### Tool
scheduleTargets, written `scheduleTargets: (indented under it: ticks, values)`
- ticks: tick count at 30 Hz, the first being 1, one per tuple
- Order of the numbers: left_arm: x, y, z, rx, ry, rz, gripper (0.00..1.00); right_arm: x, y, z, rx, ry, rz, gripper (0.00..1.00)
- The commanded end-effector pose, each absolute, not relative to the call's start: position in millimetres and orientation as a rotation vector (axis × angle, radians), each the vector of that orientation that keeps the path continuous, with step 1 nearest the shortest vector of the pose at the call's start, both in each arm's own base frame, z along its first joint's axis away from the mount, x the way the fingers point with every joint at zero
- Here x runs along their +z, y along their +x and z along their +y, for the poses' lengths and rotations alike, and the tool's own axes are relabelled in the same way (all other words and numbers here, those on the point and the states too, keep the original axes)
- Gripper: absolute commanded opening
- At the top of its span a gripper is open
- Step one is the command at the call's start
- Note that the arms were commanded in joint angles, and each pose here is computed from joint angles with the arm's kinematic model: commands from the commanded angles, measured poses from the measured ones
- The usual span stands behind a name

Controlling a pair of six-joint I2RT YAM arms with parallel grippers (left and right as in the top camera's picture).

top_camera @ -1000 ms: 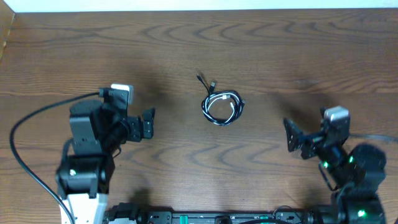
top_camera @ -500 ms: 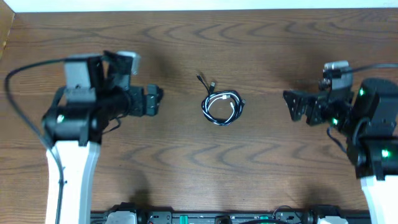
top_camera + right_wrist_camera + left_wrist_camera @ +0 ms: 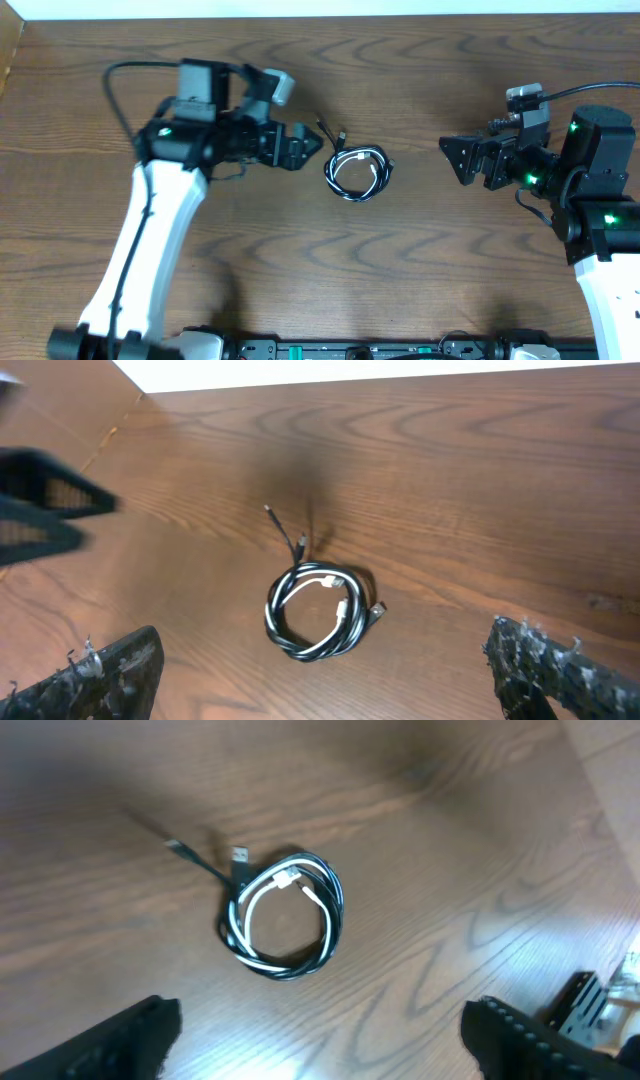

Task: Untangle cables
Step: 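Raise both arms and move the left gripper toward the cable coil, then lower the left gripper onto the coil and grasp the black cable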

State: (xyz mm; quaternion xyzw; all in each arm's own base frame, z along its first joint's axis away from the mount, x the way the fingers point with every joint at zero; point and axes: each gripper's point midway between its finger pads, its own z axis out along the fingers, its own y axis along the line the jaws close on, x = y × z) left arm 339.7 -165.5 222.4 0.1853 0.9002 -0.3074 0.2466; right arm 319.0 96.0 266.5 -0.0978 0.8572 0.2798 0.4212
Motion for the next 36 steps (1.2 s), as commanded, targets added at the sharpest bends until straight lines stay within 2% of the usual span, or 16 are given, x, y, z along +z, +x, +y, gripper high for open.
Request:
scheduleTargets:
  ticks: [1,6,7,9,11,17,21,36]
  values:
    - [182,355,-174,-0.757,0.374,2.609,0.87,278,316,105,0.757,-0.270,2.120,0.99]
    - [129,372,-177,-0.538,0.254,2.738,0.76,277,315,105,0.758,-0.268,2.124,0.98]
    - [122,375,-177,-0.501,0.227,2.749,0.75,277,315,105,0.758,-0.267,2.126,0.95]
    - [107,383,-177,-0.447,0.178,2.765,0.74,276,315,104,0.756,-0.263,2.131,0.84]
    - [94,388,-181,-0.440,0.180,2.772,0.70,273,314,104,0.760,-0.255,2.144,0.79]
    - [54,392,-182,-0.419,0.176,2.844,0.49,266,309,104,0.773,-0.231,2.188,0.74]
    - [33,387,-181,-0.403,0.174,2.901,0.39,264,308,104,0.774,-0.228,2.196,0.73]
    - [16,385,-191,-0.468,0.186,2.925,0.37,263,309,101,0.755,-0.216,2.202,0.73]
